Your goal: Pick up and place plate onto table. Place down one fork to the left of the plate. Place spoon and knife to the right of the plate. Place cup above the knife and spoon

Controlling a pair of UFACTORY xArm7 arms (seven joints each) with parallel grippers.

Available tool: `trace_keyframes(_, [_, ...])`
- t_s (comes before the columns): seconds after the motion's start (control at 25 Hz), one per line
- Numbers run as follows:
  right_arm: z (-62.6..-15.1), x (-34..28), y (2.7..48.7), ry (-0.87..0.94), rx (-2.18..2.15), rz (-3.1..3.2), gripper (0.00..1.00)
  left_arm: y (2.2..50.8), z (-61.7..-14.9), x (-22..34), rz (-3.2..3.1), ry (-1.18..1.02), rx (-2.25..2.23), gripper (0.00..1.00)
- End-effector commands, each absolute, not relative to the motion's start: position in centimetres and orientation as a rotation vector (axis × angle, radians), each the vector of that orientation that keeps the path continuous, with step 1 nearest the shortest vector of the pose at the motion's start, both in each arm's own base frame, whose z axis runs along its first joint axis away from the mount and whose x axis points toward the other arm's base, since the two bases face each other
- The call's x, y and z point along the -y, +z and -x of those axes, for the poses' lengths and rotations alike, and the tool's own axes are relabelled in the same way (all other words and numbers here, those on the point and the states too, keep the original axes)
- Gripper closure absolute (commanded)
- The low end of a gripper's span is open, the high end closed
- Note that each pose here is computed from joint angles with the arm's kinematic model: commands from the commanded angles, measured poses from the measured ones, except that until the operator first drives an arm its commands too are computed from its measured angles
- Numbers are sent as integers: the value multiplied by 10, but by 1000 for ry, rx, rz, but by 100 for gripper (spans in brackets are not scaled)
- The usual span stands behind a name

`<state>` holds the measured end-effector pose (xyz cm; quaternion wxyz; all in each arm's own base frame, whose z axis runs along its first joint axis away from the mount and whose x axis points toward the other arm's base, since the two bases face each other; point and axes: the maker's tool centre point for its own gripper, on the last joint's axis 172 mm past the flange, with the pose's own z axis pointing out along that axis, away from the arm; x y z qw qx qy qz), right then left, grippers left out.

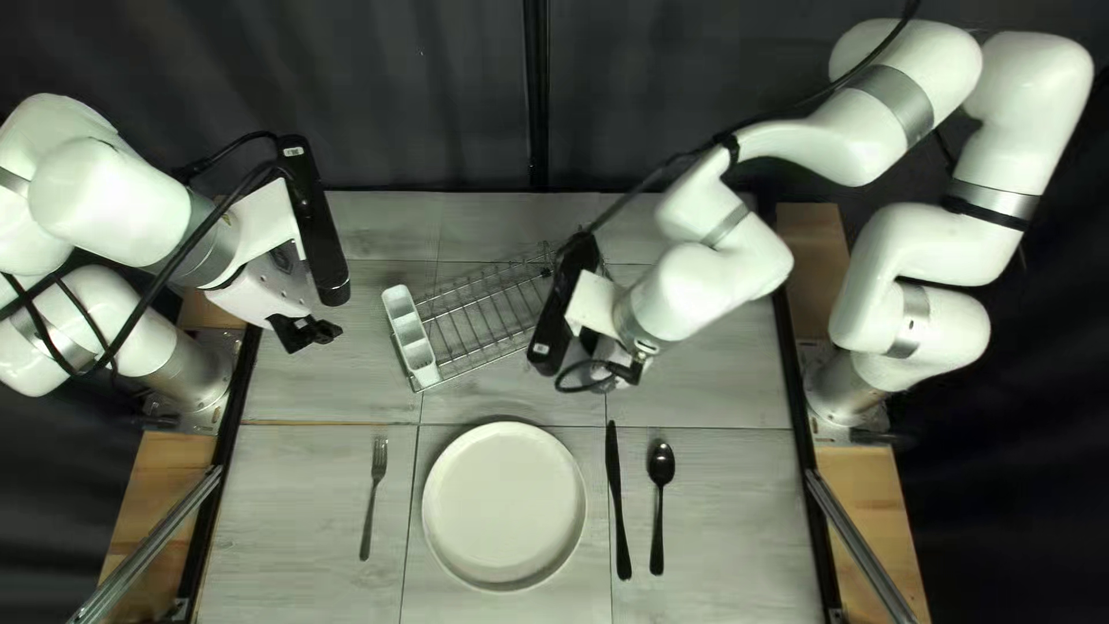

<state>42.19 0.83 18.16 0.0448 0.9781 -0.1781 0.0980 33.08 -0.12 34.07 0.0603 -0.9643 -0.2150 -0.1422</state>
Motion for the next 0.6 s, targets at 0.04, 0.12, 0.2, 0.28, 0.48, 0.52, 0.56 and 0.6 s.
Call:
trace_keyframes(0.04, [-424,-1,172,279,583,-2957,100,341,-331,1,2918,-430,651,0])
trace_keyframes(0.12, [-423,0,167,274,603,-2941,100,341,-331,1,2918,-430,651,0])
trace_keyframes(0.2, [-423,0,164,273,614,-2932,100,341,-331,1,2918,-430,651,0])
trace_keyframes(0.28, [-424,-1,161,277,623,-2921,100,341,-331,1,2918,-430,651,0])
trace_keyframes(0.48, [-424,-2,151,283,634,-2910,100,341,-331,1,2918,-430,651,0])
trace_keyframes(0.52, [-425,-2,150,283,635,-2910,100,341,-331,1,2918,-430,651,0])
trace_keyframes(0.56, [-425,-2,149,284,636,-2910,100,341,-331,1,2918,-430,651,0])
trace_keyframes(0.6, [-426,-2,148,284,638,-2909,100,341,-331,1,2918,-430,651,0])
